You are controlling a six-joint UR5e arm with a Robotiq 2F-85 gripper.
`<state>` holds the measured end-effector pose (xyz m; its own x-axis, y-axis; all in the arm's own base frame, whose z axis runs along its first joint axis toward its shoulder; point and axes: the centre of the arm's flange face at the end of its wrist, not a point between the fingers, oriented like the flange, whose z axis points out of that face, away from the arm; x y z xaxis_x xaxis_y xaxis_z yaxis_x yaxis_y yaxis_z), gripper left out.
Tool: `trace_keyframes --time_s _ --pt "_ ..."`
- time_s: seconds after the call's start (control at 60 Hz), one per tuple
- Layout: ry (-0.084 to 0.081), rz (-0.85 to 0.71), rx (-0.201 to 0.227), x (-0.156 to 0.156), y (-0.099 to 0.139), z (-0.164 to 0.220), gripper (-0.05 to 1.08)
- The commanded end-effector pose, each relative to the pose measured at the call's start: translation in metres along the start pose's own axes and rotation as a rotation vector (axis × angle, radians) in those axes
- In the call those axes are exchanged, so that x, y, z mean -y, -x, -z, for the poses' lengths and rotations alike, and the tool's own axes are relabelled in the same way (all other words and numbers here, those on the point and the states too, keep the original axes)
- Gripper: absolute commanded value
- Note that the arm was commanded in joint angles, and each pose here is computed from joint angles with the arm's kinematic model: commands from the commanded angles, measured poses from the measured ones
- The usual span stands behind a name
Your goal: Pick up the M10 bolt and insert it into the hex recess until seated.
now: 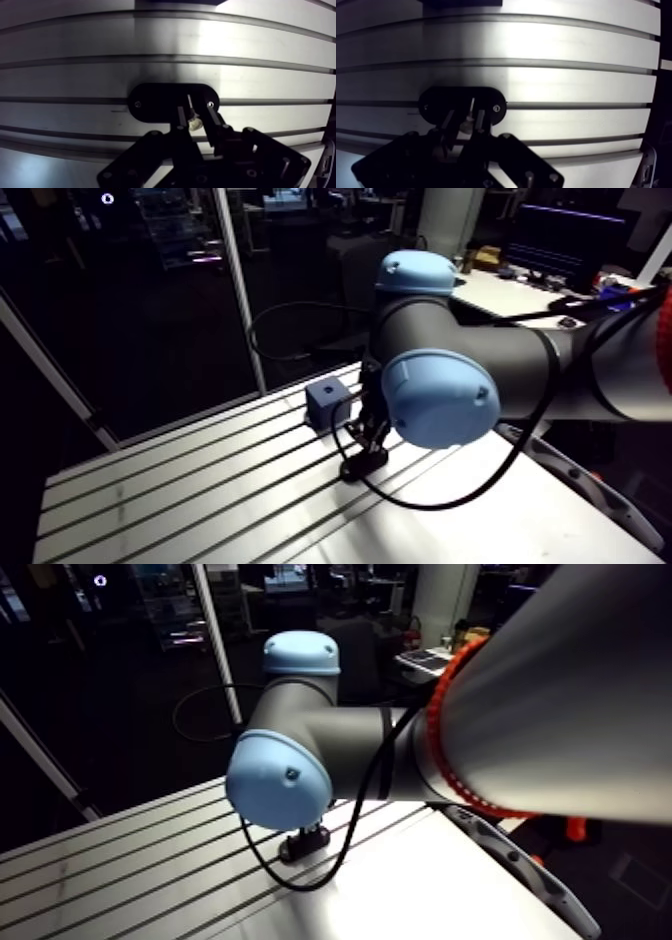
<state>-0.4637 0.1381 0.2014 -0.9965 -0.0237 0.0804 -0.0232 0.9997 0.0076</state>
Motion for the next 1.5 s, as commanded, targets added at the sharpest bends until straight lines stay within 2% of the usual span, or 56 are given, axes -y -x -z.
trace_keyframes --time_s 0.017,1.05,1.5 --pt "-0.002 0.0 0.003 0.001 0.001 -0.001 0.67" --pt "0.0 -0.001 0.003 0.0 0.001 -0.001 0.72" --pt "0.014 0.003 -0.029 -0.002 -0.005 0.014 0.75"
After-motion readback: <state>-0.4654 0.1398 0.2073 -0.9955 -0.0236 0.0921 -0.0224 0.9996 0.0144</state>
